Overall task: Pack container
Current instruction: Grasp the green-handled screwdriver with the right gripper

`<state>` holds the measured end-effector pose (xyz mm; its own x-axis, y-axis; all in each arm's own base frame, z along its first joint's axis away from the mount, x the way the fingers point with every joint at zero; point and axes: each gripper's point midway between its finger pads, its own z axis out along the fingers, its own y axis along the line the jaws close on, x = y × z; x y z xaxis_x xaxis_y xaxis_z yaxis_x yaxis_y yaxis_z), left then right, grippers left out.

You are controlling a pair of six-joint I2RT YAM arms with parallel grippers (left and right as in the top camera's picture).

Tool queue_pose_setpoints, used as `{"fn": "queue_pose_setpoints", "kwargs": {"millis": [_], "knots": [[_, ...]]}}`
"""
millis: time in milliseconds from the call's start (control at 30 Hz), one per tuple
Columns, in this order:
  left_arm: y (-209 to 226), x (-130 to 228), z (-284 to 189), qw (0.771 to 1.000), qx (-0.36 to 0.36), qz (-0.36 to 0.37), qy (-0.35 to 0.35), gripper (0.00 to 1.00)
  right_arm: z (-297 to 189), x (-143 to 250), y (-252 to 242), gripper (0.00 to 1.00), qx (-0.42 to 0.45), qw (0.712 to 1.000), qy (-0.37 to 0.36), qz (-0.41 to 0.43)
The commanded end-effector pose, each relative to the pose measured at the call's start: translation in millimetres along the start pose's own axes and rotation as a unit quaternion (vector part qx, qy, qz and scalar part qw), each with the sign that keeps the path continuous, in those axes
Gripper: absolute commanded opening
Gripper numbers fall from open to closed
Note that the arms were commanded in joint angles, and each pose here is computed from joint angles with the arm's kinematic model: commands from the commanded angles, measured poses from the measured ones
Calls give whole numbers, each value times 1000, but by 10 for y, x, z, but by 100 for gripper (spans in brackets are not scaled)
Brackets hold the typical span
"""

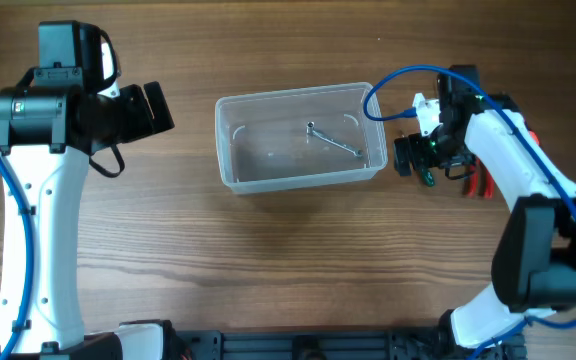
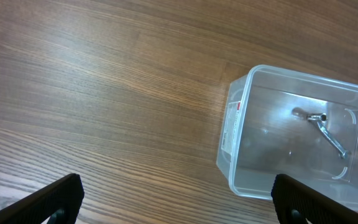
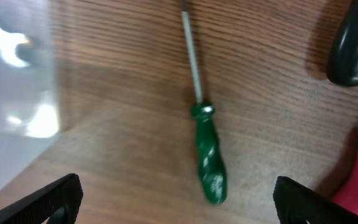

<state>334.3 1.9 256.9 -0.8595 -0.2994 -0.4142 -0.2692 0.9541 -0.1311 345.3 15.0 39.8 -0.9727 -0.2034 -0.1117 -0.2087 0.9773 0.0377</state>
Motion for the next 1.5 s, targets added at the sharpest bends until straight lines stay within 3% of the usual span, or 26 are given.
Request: {"fn": "queue_pose_setpoints", "kwargs": {"millis": [0, 333, 467, 900, 1033, 1133, 1333, 1467], "knots": [[-3, -34, -59, 1000, -1, 9, -12, 100, 254, 100, -120, 98, 17, 999, 37, -11], [-3, -33, -59, 1000, -1, 7, -12, 100, 628, 197, -167, 93, 18, 996, 79, -24], [-3, -35, -59, 1000, -1, 7, -12, 99, 637, 163, -173, 80, 19, 997, 72, -24], [-4, -34, -59, 1000, -1, 7, -12, 100, 637, 162, -166, 22, 17, 997, 72, -22], [-3, -34, -59, 1000, -1, 7, -12, 100, 638, 159, -167, 15, 18, 997, 71, -22], [-3, -34, -59, 1000, -1, 7, -12, 100, 639, 152, -167, 4, 18, 997, 70, -22], [-3, -35, -59, 1000, -1, 7, -12, 100, 562, 36, -129, 4, 6, 999, 52, -4], [-3, -35, -59, 1000, -1, 7, -12, 100, -34, -469, -34, 4, -19, 999, -50, 9]]}}
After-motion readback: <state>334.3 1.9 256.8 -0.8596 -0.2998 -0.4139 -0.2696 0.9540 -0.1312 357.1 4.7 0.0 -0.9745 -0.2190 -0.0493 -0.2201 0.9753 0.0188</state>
